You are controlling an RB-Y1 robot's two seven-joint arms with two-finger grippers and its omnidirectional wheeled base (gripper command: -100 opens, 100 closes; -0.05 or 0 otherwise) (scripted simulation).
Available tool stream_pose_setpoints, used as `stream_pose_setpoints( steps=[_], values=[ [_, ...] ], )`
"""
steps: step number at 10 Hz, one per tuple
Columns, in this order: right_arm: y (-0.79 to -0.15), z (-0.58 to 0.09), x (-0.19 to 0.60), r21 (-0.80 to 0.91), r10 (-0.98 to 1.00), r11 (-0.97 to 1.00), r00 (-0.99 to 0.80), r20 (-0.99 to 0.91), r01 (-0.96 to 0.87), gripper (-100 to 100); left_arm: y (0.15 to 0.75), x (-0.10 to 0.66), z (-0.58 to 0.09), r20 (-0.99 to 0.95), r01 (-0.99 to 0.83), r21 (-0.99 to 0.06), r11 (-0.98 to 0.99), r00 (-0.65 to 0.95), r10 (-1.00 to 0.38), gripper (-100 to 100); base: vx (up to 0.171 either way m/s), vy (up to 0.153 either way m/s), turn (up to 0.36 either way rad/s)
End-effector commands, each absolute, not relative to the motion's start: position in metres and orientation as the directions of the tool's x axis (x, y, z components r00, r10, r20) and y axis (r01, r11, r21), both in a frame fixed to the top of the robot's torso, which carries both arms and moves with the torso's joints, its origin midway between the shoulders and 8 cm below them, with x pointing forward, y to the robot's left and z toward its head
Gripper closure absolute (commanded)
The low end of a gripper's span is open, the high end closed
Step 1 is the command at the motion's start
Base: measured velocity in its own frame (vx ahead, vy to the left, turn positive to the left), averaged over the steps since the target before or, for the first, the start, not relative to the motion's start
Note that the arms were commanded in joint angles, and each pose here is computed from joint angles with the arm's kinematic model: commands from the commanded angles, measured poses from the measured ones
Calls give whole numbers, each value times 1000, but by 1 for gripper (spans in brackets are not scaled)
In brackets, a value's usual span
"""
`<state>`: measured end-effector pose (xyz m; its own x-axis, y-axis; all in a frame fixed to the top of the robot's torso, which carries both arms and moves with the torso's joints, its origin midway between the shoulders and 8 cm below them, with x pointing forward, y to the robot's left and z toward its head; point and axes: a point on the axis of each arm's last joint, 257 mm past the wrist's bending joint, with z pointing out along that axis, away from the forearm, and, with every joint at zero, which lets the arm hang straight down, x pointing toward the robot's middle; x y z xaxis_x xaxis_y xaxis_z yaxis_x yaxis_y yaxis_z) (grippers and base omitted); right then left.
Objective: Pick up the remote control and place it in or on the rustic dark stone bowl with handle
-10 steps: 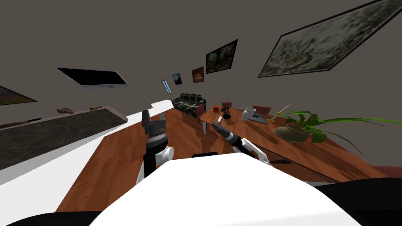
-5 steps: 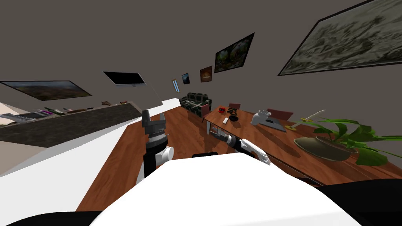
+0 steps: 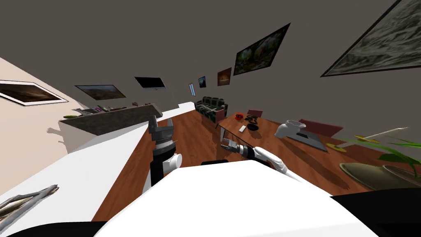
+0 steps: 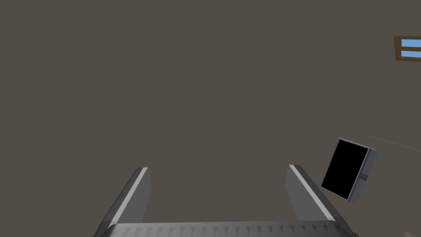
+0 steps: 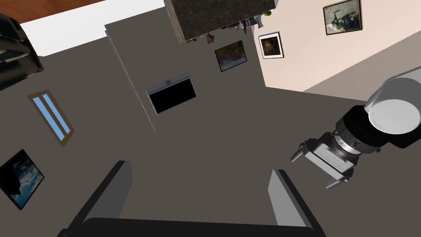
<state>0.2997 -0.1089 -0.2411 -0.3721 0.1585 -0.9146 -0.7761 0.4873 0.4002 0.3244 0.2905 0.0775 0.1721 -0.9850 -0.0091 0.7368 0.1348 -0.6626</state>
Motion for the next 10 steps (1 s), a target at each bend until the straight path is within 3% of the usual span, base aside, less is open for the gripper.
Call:
stream_pose_setpoints(
  steps=[1,10],
  values=[
    [-121,-278,286,352,37,508,-389,-921,-786,-100,291,324,78,-9,737,-663,135,172,-985,0,21,-11,339],
    [-203,-393,236,173,-386,519,-410,-826,-837,-100,291,324,77,-9,737,-663,135,172,-985,0,33,-40,257]
  ],
)
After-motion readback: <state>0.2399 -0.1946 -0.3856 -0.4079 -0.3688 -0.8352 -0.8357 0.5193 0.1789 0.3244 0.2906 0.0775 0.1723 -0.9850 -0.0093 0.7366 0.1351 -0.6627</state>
